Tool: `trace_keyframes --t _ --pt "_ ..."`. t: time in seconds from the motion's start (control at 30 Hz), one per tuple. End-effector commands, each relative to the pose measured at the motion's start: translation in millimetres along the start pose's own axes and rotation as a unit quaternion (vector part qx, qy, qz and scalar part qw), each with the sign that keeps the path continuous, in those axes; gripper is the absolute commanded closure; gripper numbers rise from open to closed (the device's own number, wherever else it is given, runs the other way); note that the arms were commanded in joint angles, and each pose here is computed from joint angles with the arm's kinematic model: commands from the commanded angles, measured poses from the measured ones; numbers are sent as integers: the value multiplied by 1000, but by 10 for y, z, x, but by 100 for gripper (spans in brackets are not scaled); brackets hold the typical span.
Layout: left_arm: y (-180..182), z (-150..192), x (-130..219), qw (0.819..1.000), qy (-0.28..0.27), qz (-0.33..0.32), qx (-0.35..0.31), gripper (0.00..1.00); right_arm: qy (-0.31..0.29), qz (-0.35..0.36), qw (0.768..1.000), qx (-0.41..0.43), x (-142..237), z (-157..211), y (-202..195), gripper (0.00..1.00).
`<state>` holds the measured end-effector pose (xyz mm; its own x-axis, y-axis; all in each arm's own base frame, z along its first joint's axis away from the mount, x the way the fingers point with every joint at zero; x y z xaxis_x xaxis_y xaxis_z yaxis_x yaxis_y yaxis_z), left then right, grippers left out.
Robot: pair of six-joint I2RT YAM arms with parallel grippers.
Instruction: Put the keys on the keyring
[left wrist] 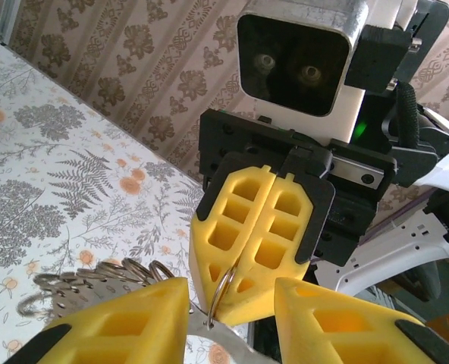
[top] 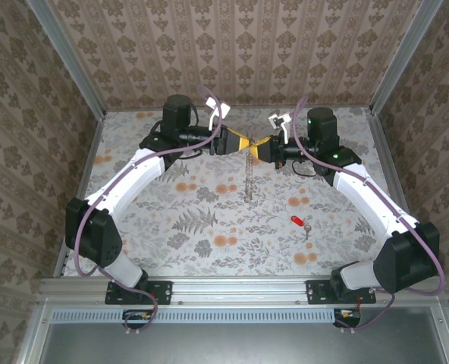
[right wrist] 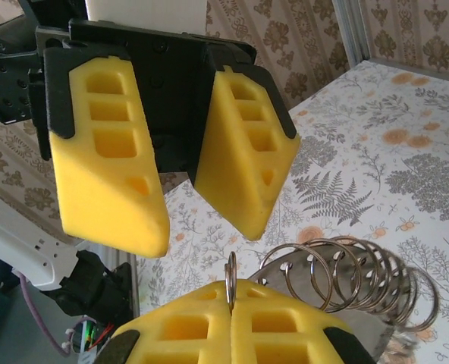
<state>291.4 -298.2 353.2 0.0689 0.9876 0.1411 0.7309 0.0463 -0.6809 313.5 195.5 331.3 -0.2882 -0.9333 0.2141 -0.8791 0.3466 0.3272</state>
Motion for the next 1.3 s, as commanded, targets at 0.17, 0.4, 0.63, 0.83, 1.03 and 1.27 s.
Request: trace_keyframes --t 0.17,0.4,0.63,0.83,1.03,1.27 --pt "-49 -31 22 999 -8 15 -27 62 -27 -19 999 36 37 -217 77 100" --pt "19 56 4 1000 -1 18 -18 62 -32 -22 999 37 42 -237 75 100" --pt "-8 95 -2 999 0 27 -21 62 -34 -26 998 35 37 -245 77 100" --pt "-54 87 -29 999 -2 38 -29 62 -34 -30 998 33 33 -237 86 100" --pt "-89 68 -61 998 -3 47 -34 64 -35 -31 998 32 30 -231 82 100" --pt "-117 123 -128 997 11 61 -35 75 -39 -31 998 32 31 -244 80 100"
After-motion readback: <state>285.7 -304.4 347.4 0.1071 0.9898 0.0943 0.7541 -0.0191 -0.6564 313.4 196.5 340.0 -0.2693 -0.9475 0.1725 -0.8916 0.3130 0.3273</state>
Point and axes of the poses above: each hand's point on the last joint's axis, 136 mm out from that joint toward the fingers, its own x axis back along the fingers, its own y axis along the line the jaws close on, z = x × y, the point moved 5 cm from there along x, back along the fingers, and after that the axes turned 6 degrees about x, right-handed, at the moved point
